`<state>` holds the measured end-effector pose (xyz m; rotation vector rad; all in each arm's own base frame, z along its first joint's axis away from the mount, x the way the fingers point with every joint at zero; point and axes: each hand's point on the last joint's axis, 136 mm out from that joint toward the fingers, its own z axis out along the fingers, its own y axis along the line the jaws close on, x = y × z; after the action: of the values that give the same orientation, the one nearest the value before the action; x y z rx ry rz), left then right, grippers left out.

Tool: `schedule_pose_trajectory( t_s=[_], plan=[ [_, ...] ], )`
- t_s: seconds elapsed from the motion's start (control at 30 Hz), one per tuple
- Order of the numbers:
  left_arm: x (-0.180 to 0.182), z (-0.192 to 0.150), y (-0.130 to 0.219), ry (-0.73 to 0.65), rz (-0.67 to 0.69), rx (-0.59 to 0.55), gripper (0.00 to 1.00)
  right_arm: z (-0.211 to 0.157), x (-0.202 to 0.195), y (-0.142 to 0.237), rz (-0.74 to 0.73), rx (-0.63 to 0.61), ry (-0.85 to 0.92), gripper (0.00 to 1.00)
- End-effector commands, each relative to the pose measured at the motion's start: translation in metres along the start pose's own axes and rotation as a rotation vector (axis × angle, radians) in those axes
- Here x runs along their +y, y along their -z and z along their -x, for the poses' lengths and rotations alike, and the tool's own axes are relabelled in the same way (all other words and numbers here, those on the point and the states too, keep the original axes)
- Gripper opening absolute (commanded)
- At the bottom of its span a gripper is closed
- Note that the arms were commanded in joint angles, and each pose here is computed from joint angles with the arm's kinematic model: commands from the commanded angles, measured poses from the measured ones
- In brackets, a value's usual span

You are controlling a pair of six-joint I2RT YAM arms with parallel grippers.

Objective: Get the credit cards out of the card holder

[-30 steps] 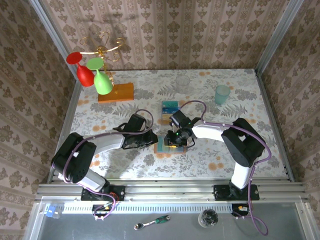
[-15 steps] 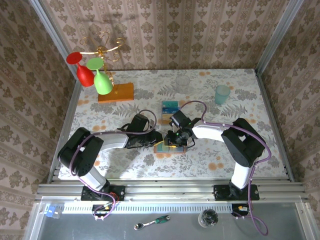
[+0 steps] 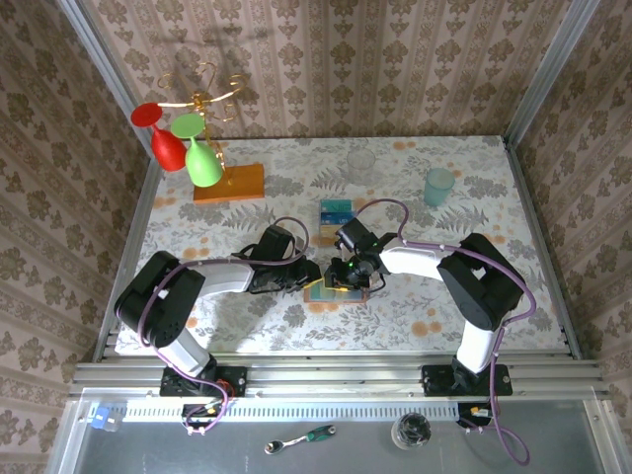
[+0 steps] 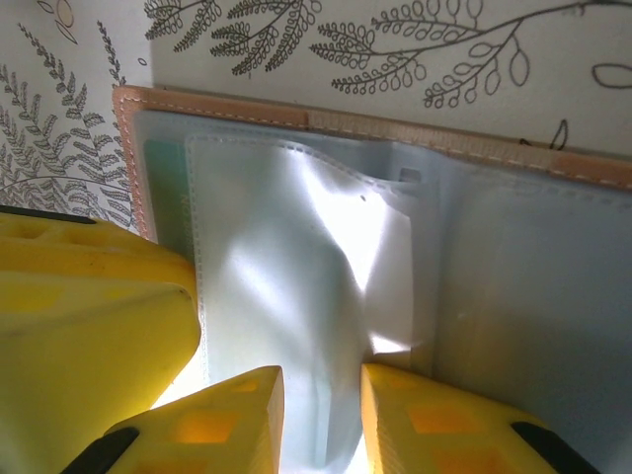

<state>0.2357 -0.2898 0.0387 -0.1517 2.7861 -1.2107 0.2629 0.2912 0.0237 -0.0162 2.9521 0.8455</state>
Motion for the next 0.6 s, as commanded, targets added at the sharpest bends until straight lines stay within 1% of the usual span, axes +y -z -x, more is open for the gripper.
schedule_pose_trajectory(
  t_s=[0.0,0.17,0.33,0.4,0.57],
  plan=[
    [0.002,-0.003,0.002,0.001,0.021,0.003,0.23,-0.005,-0.002,0.004,0.006,0.008,-0.017,0.29],
    [0.000,-0.004,-0.001,0.007,0.006,0.013,0.23,-0.005,-0.002,0.005,0.006,0.008,-0.017,0.29],
    [-0.006,-0.005,-0.009,0.019,-0.044,0.031,0.18,-0.004,0.000,0.006,0.013,0.002,-0.018,0.29],
    [-0.009,-0.004,-0.009,0.022,-0.057,0.025,0.17,-0.003,0.003,0.008,0.022,-0.004,-0.016,0.29],
    [-0.014,-0.003,-0.004,0.012,-0.060,0.016,0.16,0.000,0.011,0.019,0.039,-0.026,0.001,0.30]
  ],
)
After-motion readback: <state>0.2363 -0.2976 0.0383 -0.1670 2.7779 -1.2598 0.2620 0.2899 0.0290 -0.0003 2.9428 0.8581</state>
